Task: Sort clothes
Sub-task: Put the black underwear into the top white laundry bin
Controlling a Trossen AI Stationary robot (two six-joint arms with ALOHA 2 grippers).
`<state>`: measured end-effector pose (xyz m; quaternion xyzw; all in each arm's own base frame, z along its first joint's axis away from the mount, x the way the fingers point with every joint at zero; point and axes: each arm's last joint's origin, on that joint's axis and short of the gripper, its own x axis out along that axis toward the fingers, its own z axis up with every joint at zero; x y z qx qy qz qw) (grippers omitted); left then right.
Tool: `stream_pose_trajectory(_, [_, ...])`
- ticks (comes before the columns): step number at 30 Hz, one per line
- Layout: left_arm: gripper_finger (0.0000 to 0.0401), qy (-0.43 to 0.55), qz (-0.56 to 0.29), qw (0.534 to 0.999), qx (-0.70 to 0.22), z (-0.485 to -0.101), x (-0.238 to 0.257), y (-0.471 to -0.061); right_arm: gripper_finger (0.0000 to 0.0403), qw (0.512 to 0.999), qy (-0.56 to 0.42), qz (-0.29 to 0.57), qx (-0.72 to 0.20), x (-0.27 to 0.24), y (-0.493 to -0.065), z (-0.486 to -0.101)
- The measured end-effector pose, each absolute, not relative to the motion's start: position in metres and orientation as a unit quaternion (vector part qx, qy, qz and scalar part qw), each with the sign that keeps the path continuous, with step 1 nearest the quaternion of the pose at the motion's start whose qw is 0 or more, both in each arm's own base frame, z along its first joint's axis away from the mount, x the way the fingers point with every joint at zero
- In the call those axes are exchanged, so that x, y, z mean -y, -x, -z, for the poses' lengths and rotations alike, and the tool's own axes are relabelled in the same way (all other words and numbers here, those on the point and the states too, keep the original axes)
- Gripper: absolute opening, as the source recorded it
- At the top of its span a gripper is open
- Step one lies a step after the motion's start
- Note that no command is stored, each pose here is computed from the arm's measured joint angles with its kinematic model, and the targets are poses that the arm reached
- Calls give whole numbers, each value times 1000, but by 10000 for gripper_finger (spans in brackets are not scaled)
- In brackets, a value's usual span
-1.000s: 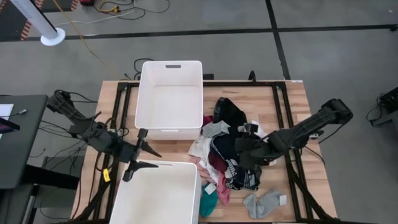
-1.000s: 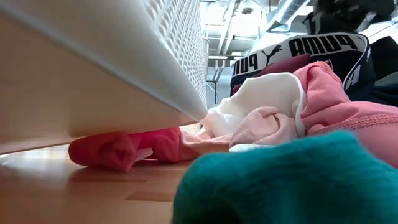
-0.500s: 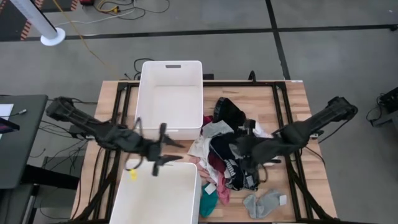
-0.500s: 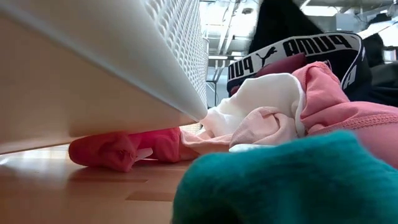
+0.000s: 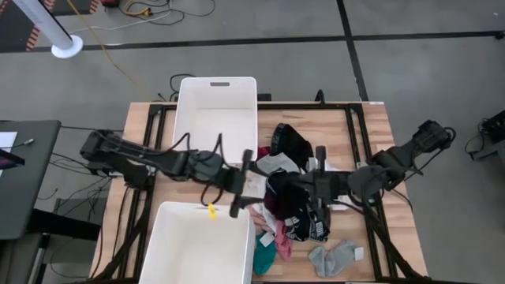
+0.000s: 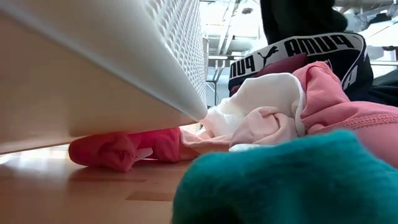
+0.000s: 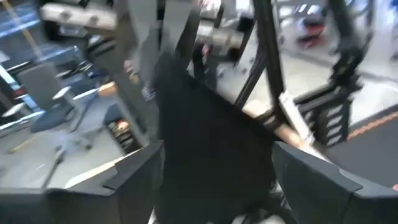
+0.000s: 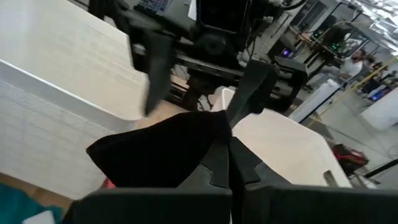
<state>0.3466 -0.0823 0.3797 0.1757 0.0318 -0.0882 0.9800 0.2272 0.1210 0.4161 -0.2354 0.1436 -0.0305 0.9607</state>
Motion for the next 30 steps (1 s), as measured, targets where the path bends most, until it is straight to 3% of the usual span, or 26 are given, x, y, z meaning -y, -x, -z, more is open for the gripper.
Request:
stream_pose_trajectory(7, [315, -148, 74, 985, -49, -368, 75, -390, 0, 958, 245, 27, -149, -122, -226, -415])
stream_pose_trajectory(14, [301, -122, 109, 984, -68, -355, 70, -417, 0, 955, 257, 9, -146, -129, -222, -415])
stream_pose_trajectory(19, [222, -137, 93, 982, -90, -354, 68, -418, 0, 955, 260, -5, -144, -135, -218, -414])
stream_pose_trajectory(26, [32, -177, 98, 976, -87, -356, 69, -416, 0, 955, 258, -18, -142, -142, -214, -414])
stream_pose_trajectory(30, [8, -187, 104, 973, -87, -361, 69, -412, 13, 956, 246, -22, -158, -144, -211, -410])
